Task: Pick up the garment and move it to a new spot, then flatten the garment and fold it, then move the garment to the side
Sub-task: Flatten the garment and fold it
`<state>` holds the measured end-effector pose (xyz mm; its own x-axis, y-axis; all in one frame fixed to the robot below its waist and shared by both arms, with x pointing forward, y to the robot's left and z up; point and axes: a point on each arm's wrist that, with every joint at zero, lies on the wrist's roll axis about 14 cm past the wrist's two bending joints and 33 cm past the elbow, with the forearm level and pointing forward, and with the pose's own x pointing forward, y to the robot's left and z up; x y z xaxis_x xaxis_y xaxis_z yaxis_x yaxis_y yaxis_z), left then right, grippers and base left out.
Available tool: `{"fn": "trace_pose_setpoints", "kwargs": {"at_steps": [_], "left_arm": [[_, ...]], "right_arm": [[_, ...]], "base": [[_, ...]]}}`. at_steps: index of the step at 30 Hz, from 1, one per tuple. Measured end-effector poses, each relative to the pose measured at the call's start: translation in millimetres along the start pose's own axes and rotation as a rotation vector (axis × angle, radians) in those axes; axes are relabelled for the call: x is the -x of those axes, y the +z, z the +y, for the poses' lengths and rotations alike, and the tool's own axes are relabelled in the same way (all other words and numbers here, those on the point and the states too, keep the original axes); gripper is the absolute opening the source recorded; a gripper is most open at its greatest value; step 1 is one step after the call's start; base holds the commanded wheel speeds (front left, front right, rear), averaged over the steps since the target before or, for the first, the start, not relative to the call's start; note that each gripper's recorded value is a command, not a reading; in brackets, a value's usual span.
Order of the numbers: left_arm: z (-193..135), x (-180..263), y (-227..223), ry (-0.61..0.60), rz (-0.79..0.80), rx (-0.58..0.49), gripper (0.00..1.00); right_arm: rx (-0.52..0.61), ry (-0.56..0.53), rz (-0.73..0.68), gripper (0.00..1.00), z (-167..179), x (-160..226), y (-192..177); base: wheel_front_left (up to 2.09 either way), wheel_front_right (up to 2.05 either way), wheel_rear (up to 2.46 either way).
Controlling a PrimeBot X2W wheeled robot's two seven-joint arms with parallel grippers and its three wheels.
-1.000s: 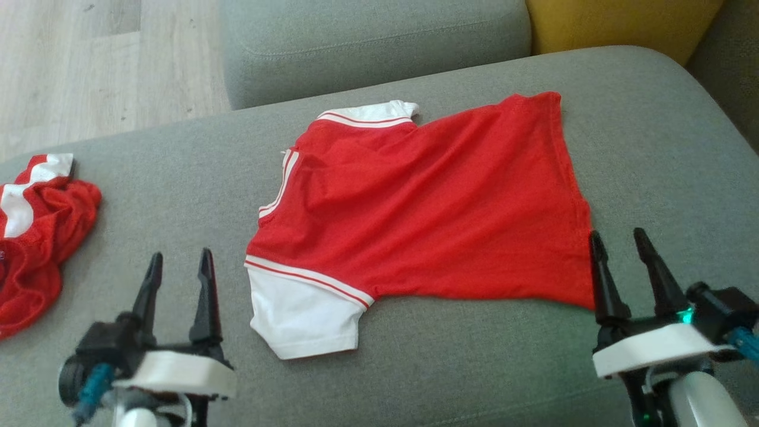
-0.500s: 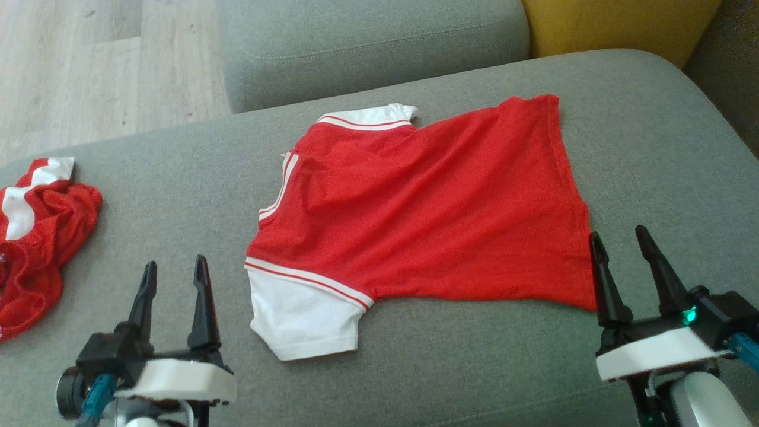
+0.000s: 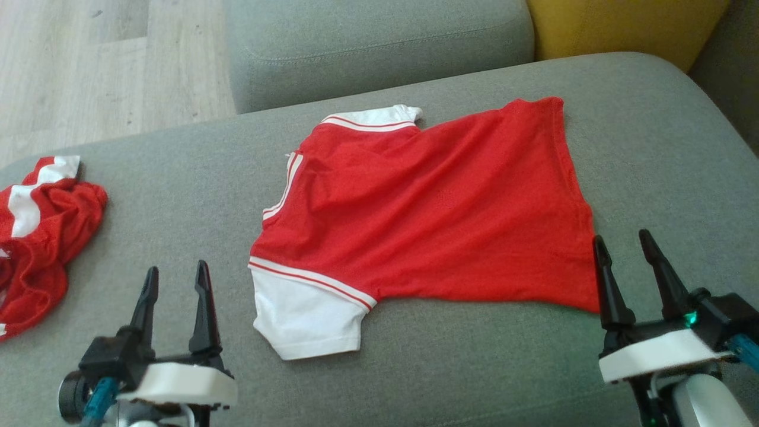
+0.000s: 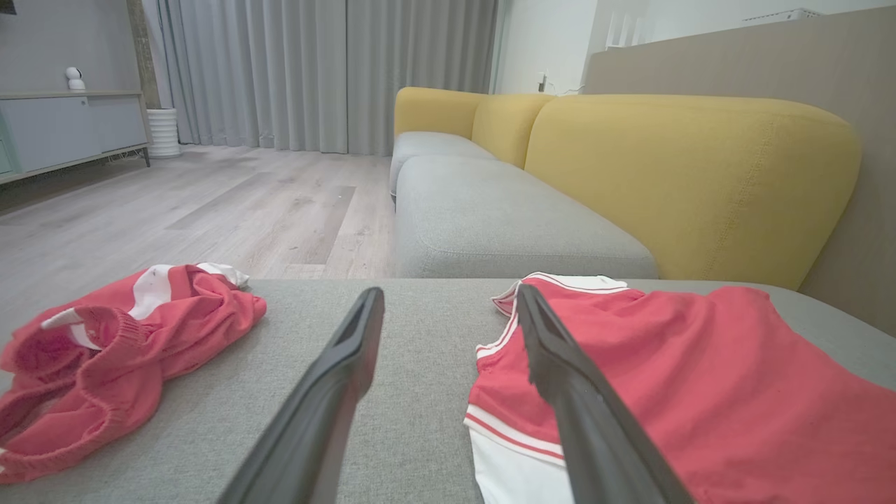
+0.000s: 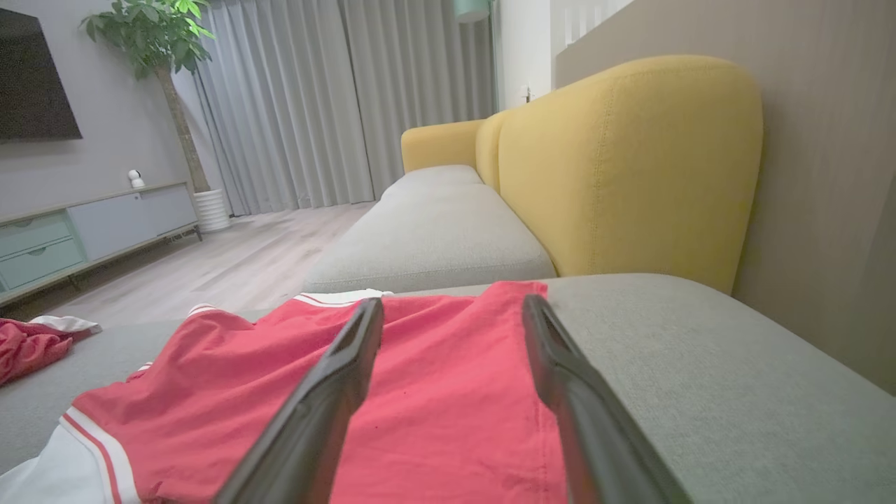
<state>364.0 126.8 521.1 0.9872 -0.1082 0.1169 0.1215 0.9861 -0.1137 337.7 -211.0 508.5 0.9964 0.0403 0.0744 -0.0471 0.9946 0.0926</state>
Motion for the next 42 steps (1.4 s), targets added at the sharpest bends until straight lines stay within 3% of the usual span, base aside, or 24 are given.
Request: {"fn": "trace_pose_setpoints", "kwargs": {"at_steps": [5,9,12,16,24,31,42], "left_arm": [[-2,2,-14,-0.018,0.045,0.026,1.00],[-8,0,-46,-0.051,0.248,0.097,1.00],[-14,-21,-44,-0.086,0.318,0.132,1.00],[-22,-37,-60,-0.137,0.529,0.140,1.00],[-39,-11,-122,-0.213,0.947,0.178,1.00],[-34,1,-148,-0.235,1.137,0.124,1.00],[-17,3,-153,-0.212,1.200,0.120,1.00]], "right_arm": [[-0.037,-0.072,0.188,1.00,-19,9,-36],[-0.069,-0.133,0.412,1.00,-35,23,-75],[-0.095,-0.169,0.544,1.00,-44,25,-91],[-0.116,-0.165,0.644,1.00,-42,15,-99],[-0.178,-0.179,0.866,1.00,-40,22,-134],[-0.201,-0.189,0.885,1.00,-41,18,-139],[-0.222,-0.186,0.881,1.00,-36,17,-145]], "base": [[0.00,0.00,0.00],[0.00,0.00,0.00],[0.00,0.00,0.00],[0.00,0.00,0.00],[0.00,0.00,0.00],[0.00,0.00,0.00],[0.00,0.00,0.00]]}}
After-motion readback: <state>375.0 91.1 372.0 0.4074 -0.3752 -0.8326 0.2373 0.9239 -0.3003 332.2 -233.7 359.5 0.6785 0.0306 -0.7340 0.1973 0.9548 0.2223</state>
